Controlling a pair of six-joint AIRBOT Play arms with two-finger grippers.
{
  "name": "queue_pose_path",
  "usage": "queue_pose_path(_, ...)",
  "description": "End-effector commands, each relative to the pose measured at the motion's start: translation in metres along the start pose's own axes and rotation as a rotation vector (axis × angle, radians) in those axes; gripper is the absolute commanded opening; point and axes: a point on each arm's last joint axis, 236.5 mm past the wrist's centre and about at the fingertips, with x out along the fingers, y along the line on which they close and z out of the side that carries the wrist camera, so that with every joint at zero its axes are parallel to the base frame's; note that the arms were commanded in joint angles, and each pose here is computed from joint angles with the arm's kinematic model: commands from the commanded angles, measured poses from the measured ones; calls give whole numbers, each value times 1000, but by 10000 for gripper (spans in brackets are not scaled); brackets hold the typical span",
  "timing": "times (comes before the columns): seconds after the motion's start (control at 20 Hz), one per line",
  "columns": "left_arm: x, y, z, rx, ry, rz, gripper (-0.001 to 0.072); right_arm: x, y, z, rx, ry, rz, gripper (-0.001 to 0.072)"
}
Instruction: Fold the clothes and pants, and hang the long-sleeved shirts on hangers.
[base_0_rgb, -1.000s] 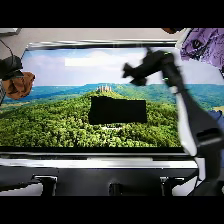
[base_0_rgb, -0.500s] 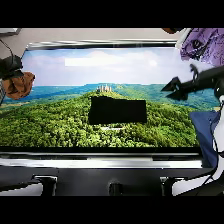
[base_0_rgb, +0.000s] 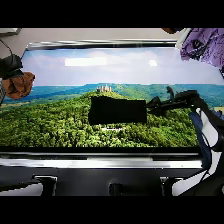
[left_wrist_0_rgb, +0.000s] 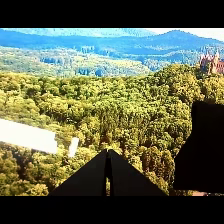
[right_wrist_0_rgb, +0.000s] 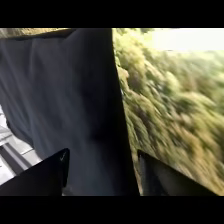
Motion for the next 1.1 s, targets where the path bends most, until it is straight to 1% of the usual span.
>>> queue_pose_path(0.0, 0, 0, 1, 0, -3, -1, 20, 31, 8, -4, -30, 2, -21, 408)
queue_pose_path(0.05, 0, 0, 1, 0, -3, -1, 20, 36, 12, -7, -41, 11, -24, 348)
queue_pose_path(0.1, 0, 0, 1, 0, -6, -1, 20, 40, 15, -10, -50, 20, -25, 244)
queue_pose_path(0.15, 0, -1, 2, 0, -9, -2, 20, 41, 18, -10, -53, 21, -21, 89)
queue_pose_path(0.2, 0, -1, 2, 0, -9, -2, 19, 37, 24, -6, -54, 6, -7, 26)
queue_pose_path(0.35, 0, -1, 2, 0, -8, -2, 20, -7, 44, 31, -33, -132, 1, 24)
queue_pose_path(0.6, 0, -1, 2, 0, -8, -2, 20, -123, 54, 94, 71, -380, 36, 24)
queue_pose_path(0.85, 0, -1, 2, -6, -9, -2, 20, -237, 27, 127, 171, -603, 18, 24)
queue_pose_path(1.05, 0, -1, 2, -26, -9, -2, 20, -317, -2, 133, 281, -758, 21, 24)
